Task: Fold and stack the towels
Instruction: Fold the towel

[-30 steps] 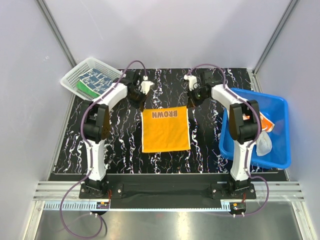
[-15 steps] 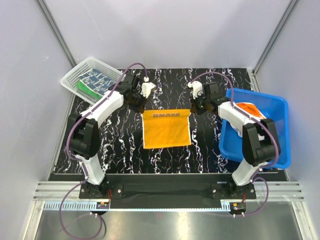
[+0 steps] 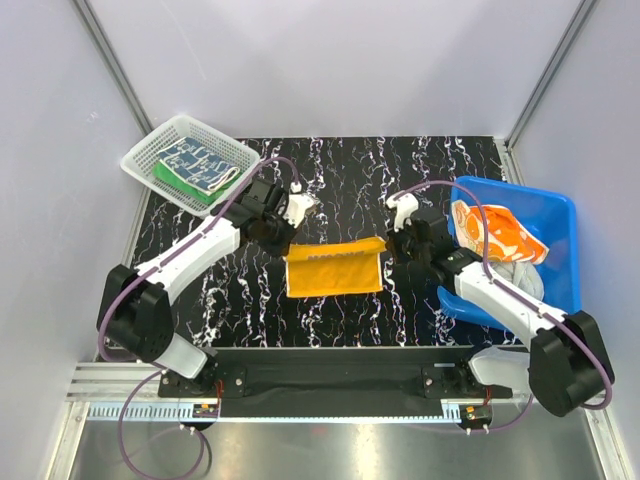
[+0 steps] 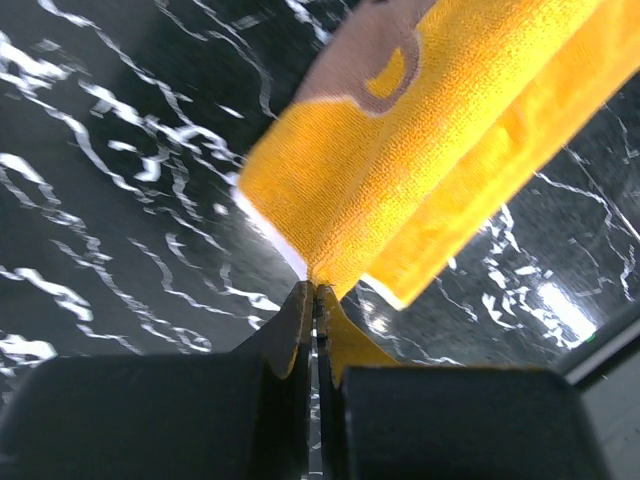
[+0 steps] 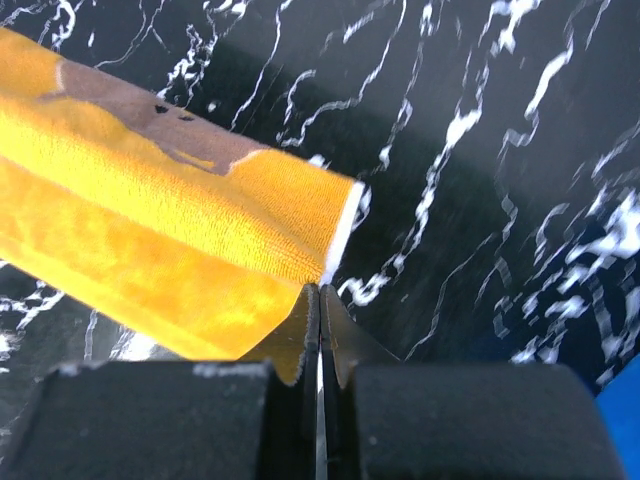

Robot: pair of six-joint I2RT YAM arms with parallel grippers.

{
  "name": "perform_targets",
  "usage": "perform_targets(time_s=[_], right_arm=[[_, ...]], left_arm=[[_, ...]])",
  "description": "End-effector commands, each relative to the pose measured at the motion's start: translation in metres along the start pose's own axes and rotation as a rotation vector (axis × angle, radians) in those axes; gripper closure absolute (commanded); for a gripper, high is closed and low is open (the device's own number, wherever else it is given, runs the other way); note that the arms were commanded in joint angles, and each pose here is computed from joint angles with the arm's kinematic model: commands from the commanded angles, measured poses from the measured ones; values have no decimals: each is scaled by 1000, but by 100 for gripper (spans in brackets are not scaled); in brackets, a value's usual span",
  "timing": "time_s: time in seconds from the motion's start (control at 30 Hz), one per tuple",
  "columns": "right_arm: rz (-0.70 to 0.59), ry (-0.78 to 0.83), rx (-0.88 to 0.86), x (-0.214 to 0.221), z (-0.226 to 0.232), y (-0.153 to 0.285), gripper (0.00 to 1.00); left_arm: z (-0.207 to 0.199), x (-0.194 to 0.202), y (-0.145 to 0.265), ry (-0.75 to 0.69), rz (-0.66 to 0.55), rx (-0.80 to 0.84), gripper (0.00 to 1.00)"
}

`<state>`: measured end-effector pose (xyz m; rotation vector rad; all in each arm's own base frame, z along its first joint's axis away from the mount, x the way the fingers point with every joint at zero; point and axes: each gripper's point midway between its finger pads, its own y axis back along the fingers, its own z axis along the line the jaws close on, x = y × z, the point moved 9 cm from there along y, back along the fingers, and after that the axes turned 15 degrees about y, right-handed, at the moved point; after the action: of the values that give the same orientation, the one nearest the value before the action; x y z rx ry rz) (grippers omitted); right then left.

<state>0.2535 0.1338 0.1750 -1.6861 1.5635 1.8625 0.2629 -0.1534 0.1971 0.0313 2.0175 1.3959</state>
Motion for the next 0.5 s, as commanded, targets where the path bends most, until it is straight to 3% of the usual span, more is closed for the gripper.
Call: perform_targets(time_s=[0.0,0.2,0.47], right_arm=[[-48,-122,48,-1,7,10,100],[-95,-183,3,-3,27,16,100],[46,-349,-48,2,40,13,100]], left_arm=[[-9,8,2,18,-23,-10,100],[-17,22,-8,37,9,5,100],[-19,29,-8,50,23,2,100]])
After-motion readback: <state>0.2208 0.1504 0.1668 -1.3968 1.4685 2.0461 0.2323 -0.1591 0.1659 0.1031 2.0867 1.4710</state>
